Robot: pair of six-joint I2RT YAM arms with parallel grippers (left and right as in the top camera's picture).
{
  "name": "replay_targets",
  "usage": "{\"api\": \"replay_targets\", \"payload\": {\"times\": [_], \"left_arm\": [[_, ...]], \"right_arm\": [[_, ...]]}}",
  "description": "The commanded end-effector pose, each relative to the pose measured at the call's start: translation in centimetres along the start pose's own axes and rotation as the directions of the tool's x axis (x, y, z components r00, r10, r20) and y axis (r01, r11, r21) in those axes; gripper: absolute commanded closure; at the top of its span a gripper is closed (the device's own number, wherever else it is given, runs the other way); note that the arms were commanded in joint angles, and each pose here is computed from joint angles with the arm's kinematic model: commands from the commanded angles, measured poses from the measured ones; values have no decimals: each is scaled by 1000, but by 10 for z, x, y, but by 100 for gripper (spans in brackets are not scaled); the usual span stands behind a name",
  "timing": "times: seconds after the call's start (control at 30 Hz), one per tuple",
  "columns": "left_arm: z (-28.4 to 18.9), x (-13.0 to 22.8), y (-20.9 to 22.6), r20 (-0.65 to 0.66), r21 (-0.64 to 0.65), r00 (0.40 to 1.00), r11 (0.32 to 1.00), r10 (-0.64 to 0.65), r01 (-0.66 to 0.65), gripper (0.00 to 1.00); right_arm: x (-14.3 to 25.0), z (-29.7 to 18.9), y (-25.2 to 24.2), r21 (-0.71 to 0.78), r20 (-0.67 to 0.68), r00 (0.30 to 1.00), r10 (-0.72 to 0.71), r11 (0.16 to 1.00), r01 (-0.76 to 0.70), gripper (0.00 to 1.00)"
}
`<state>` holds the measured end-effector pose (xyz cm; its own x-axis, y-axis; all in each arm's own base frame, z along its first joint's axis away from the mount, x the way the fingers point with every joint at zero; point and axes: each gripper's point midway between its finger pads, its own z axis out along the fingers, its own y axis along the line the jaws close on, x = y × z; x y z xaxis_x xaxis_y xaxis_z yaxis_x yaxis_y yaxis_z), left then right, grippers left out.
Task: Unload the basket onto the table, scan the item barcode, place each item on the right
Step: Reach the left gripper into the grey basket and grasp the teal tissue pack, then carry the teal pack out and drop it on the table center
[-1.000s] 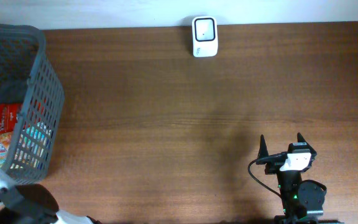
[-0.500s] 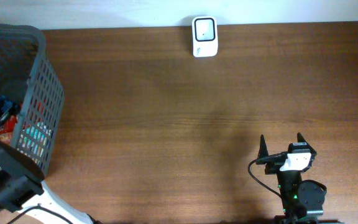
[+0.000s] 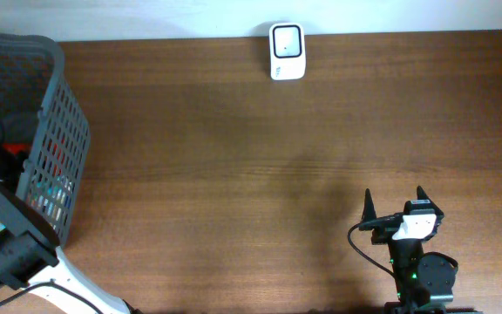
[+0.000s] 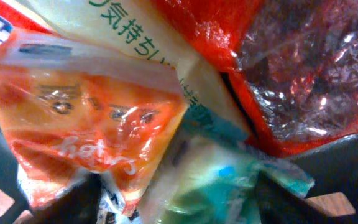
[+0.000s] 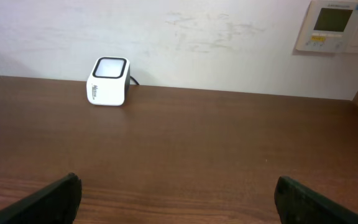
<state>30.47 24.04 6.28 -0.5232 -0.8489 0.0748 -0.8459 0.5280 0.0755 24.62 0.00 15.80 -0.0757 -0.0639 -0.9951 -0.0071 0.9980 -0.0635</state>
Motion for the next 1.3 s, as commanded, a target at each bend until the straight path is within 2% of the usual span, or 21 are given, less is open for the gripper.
{"api": "replay_targets", "payload": {"times": [0.0, 0.1, 0.2, 0.3, 0.4, 0.53, 0.7, 0.8, 0.9, 0.93, 1.0, 1.1, 1.13, 1.27], "left_arm": [[10, 8, -7, -43, 36, 999, 999, -2, 4, 60], [10, 7, -7, -43, 40, 999, 999, -4, 6, 99], [-2, 6, -7, -38, 43, 999, 999, -5, 7, 100], [-35, -2, -9, 0, 61, 1000, 998, -6, 6, 100], [-97, -13, -10, 96, 98, 995, 995, -13, 4, 100], [-153, -15, -8, 204, 139, 979, 990, -24, -5, 100], [-159, -17, -9, 226, 148, 974, 989, -27, -7, 100], [-199, -24, -9, 347, 195, 937, 980, -47, -23, 100], [-265, -17, -17, 499, 317, 863, 944, -82, -94, 100], [-299, -6, -16, 572, 360, 813, 923, -103, -136, 100], [-337, 18, -19, 634, 419, 764, 882, -116, -213, 100], [-369, 62, -42, 659, 498, 748, 789, -76, -359, 100], [-382, 89, -60, 672, 523, 740, 728, -31, -444, 100], [-385, 154, -123, 716, 460, 670, 589, 196, -664, 100]], "right_arm": [[3, 0, 1, 0, -7, 1000, -7, 1000, 7, 1], [3, 0, 1, 0, -7, 1000, -7, 1000, 7, 1], [3, 0, 1, 1, -7, 1000, -7, 1000, 7, 1], [3, 0, 1, 0, -7, 1000, -7, 1000, 7, 1], [3, 0, 1, 0, -7, 1000, -7, 1000, 7, 1], [3, 0, 1, 0, -7, 1000, -7, 1000, 7, 2], [3, 0, 1, 0, -7, 1000, -7, 1000, 7, 2], [3, 0, 1, 0, -7, 1000, -7, 1000, 7, 2], [3, 0, 1, 0, -7, 1000, -7, 1000, 7, 1], [3, 0, 1, 1, -7, 1000, -7, 1000, 7, 1], [3, 0, 1, 0, -7, 1000, -7, 1000, 7, 1], [3, 0, 1, 0, -7, 1000, -7, 1000, 7, 1], [3, 0, 1, 1, -7, 1000, -7, 1000, 7, 1], [3, 0, 1, 0, -7, 1000, -7, 1000, 7, 2]]}}
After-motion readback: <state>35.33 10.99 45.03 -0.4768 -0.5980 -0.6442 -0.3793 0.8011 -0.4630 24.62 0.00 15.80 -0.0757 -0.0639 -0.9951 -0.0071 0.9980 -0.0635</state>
